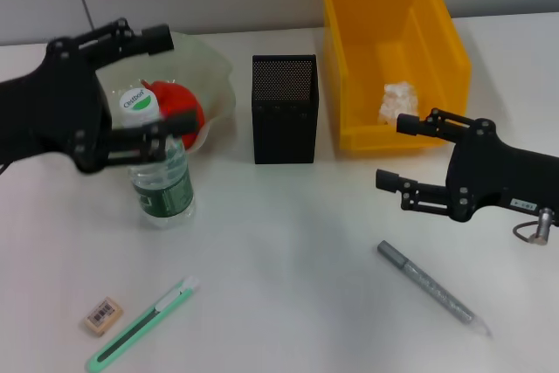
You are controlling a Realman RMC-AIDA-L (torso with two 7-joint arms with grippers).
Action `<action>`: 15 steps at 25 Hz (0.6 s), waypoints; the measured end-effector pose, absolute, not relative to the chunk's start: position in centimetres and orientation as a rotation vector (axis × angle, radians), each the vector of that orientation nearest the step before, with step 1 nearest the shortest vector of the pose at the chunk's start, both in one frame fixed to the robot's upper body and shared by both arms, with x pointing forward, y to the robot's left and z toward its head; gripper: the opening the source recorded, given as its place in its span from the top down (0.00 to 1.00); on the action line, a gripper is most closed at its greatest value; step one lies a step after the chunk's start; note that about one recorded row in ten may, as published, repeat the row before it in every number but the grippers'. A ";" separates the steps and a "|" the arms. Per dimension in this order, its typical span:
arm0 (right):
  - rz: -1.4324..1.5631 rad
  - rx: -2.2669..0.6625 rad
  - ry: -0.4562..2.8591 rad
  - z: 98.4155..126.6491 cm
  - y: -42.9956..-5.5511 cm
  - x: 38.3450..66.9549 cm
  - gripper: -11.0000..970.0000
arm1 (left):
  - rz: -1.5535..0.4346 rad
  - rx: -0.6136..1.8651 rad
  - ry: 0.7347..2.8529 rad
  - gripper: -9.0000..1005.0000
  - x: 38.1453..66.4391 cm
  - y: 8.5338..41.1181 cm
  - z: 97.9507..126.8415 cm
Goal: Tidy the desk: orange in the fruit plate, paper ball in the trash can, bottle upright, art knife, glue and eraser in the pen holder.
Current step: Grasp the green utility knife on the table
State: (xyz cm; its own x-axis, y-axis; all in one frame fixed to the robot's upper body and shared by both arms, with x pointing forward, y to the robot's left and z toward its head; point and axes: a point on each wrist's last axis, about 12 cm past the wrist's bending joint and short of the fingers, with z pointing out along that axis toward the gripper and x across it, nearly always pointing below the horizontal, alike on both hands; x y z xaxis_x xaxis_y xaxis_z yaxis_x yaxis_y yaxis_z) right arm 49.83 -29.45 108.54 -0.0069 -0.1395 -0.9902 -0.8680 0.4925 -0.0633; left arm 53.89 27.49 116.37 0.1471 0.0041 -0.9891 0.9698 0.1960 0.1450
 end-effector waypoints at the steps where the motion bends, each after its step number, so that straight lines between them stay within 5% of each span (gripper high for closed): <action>1: 0.737 -0.926 1.496 108.6 -29.3 50.0 0.21 | -0.961 1.138 1.178 0.14 53.7 27.5 116.5; 15: 0.748 -0.936 1.503 108.5 -29.1 50.1 0.21 | -0.945 1.347 1.406 0.14 53.0 26.5 117.6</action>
State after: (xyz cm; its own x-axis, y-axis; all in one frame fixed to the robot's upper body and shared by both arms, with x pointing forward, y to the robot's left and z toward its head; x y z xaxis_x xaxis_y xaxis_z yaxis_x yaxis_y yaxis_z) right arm 50.12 -29.06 108.51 -0.0251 -0.1459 -0.9890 -0.8772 0.4778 -0.0482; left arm 52.99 26.54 117.57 0.0442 0.2686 -0.9622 0.9924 0.0986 0.0731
